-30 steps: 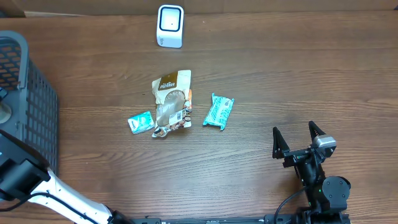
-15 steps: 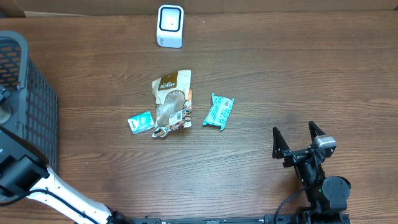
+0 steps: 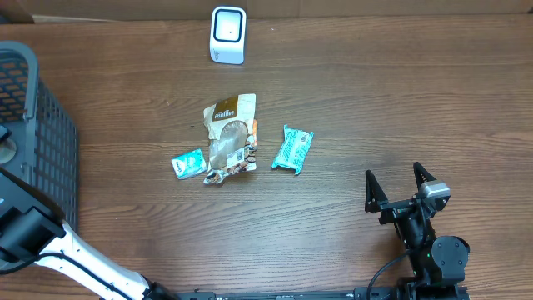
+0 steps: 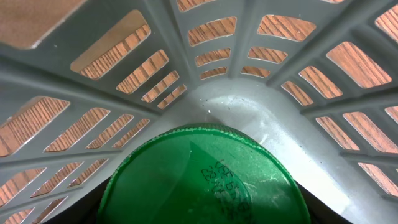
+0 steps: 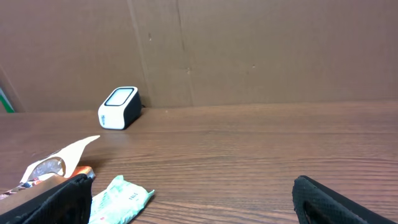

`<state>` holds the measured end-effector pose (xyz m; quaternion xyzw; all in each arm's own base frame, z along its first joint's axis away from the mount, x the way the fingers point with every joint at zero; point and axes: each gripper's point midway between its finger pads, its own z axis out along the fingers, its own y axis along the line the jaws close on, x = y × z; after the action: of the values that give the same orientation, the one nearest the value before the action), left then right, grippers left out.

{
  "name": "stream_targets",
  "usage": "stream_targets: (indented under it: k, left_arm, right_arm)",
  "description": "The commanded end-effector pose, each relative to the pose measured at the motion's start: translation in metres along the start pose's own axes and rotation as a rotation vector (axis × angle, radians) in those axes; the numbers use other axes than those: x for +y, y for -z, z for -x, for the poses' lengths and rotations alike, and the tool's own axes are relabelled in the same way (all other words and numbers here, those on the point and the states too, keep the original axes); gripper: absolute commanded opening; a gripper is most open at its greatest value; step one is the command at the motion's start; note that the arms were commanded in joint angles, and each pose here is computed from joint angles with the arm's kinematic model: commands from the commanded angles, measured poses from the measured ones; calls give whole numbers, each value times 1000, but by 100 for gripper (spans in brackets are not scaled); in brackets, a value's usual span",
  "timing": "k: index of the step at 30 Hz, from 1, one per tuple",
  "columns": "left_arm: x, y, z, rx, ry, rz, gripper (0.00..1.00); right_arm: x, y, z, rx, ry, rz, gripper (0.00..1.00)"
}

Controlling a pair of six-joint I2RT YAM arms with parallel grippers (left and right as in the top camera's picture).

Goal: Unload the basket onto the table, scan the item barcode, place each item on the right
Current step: 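Reach the left gripper into the basket and grasp the green-lidded jar, then place the green-lidded jar on the table right of the packet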

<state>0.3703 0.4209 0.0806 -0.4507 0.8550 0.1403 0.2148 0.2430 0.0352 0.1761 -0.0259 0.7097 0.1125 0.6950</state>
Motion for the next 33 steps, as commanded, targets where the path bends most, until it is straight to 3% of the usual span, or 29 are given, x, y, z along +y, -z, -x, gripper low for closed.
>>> stream_targets:
  k: [1,8,12,17,21,23,28,29,33]
  left_arm:
    - [-18,13,6,-7,4,-94,51]
    - [-26,116,60,-188,39,-199,48]
    - [-31,226,86,-379,31,-315,48]
    - [-36,345,83,-559,-8,-453,46]
    - [-59,430,49,-639,-105,-604,51]
    - [-75,448,27,-620,-163,-659,51]
    - [-138,469,-44,-471,-382,-839,50]
    - [-168,471,-77,-397,-502,-897,50]
    - [-220,473,-138,-272,-737,-988,49]
  right_arm:
    - [-2,0,-2,-2,0,-8,100]
    - [-2,0,-2,-2,-1,-8,100]
    - [-2,0,-2,-2,-1,-8,100]
    - [-2,0,-2,-2,-1,-8,100]
    - [-2,0,-2,-2,-1,-8,100]
    - [-2,0,-2,-2,-1,-8,100]
    - [-2,0,-2,-2,-1,-8,100]
    - [-2,0,-2,-2,-1,-8,100]
    - [-2,0,-2,-2,-1,-8,100]
